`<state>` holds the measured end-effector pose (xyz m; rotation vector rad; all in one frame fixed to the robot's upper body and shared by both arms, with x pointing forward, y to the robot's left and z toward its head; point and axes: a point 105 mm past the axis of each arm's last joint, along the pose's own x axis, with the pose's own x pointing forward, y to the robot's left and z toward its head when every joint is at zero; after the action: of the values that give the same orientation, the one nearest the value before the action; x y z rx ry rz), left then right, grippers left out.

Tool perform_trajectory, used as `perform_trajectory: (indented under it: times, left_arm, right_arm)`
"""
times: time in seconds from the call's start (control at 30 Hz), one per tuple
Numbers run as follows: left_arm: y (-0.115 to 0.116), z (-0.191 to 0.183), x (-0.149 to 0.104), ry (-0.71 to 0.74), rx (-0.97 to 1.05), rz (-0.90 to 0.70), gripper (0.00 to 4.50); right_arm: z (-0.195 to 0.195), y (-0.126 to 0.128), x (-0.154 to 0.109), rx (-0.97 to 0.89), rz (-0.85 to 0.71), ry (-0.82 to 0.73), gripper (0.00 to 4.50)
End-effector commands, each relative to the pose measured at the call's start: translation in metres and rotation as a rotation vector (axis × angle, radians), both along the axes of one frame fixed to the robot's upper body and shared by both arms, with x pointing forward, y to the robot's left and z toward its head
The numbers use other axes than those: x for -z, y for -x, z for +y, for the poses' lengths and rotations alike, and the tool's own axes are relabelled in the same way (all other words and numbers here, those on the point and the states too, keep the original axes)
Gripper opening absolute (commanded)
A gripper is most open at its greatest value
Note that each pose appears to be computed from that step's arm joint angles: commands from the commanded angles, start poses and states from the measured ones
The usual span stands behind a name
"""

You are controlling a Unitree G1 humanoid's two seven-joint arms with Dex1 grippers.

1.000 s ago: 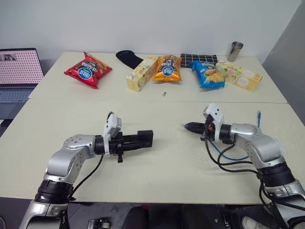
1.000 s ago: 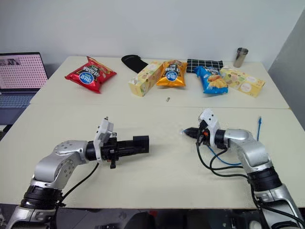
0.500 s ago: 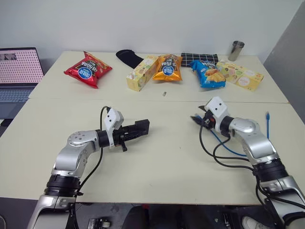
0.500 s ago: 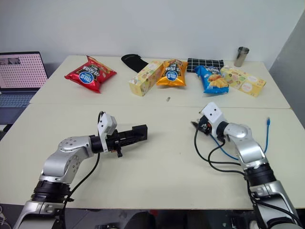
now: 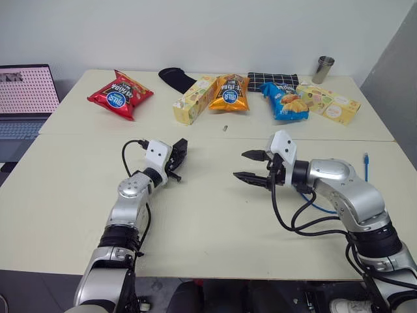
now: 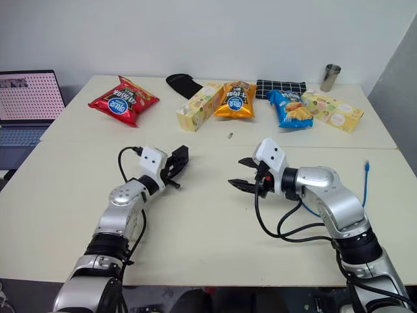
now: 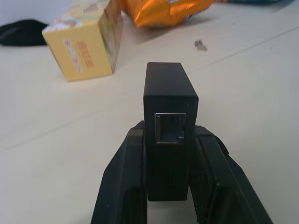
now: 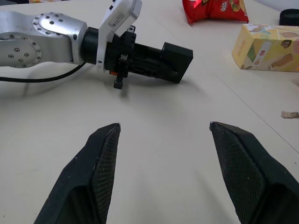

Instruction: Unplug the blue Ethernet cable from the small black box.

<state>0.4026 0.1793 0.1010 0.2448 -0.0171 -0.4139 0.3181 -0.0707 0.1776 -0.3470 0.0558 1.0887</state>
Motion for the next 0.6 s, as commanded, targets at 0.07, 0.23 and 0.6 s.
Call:
perform_trajectory:
  times: [0.07, 0.23, 0.6]
  left_arm:
    - [0.005, 0.002, 0.006, 0.013, 0.011, -0.002, 2.01]
    - [0.017, 0.019, 0.011, 0.009, -0.023, 0.03, 3.01]
    - [0.069, 0.043, -0.013, -0.199, 0.053, 0.101, 3.59]
  right_arm:
    - [0.002, -0.002, -0.014, 0.024, -0.064, 0.0, 3.32]
    - [0.001, 0.0, -0.012, 0.038, -0.054, -0.003, 3.32]
    - [-0.047, 0.002, -0.001, 0.226, -0.001, -0.023, 3.32]
